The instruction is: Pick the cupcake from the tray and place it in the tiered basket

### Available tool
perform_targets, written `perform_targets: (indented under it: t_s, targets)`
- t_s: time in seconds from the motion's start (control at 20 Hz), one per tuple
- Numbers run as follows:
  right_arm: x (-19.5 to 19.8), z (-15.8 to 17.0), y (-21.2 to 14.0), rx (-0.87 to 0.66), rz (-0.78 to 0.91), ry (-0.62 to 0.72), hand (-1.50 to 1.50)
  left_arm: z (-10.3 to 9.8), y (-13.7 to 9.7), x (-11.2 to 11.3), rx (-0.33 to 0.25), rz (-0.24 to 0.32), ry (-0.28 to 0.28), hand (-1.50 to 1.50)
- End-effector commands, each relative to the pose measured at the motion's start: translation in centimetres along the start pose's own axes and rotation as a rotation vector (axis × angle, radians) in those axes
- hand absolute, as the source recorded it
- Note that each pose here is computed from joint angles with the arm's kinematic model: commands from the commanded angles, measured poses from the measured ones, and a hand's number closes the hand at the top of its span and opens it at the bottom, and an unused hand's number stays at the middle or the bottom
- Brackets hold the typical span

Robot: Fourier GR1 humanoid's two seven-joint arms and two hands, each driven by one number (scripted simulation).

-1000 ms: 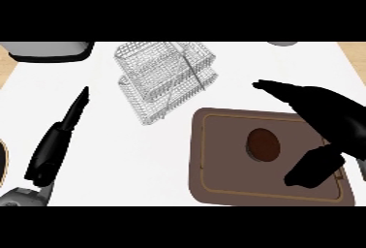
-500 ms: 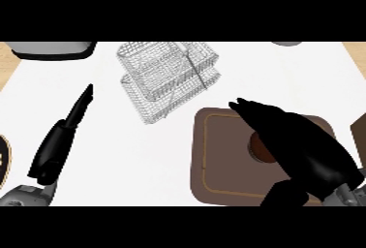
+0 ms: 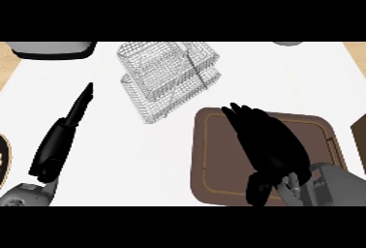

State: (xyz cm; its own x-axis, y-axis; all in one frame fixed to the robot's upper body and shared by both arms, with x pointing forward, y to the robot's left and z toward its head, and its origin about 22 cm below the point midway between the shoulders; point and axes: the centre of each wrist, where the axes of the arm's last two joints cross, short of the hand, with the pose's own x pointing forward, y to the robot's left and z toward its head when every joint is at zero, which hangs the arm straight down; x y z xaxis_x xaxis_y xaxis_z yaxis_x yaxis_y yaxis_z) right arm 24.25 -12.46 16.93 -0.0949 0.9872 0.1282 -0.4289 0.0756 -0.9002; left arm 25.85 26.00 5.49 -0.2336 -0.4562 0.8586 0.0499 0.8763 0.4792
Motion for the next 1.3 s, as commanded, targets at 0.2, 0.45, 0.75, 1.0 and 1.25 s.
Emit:
perform_targets:
  t_s: [0.2, 0.45, 0.75, 1.0, 1.25]
  targets:
    - [0.8, -1.7, 2.7, 0.040, 0.113, 0.252, -1.50, 0.3, 0.1, -0.7, 0.012, -0.002, -0.006, 0.00]
    - [-1.2, -3.0, 1.8, 0.111, 0.136, 0.264, -1.50, -0.4, 0.7, -0.2, -0.002, 0.002, -0.015, 0.00]
    - [-2.6, -1.5, 3.3, 0.100, 0.133, 0.309, -1.50, -0.4, 1.2, -0.1, 0.004, -0.023, -0.007, 0.00]
    - [-3.5, -0.5, 2.7, -0.043, 0.137, 0.294, -1.50, -0.3, 0.7, -1.0, 0.007, -0.012, -0.006, 0.00]
    - [-3.0, -1.1, 2.4, -0.046, 0.100, 0.305, -1.50, 0.3, 0.3, -1.3, 0.000, 0.012, 0.011, 0.00]
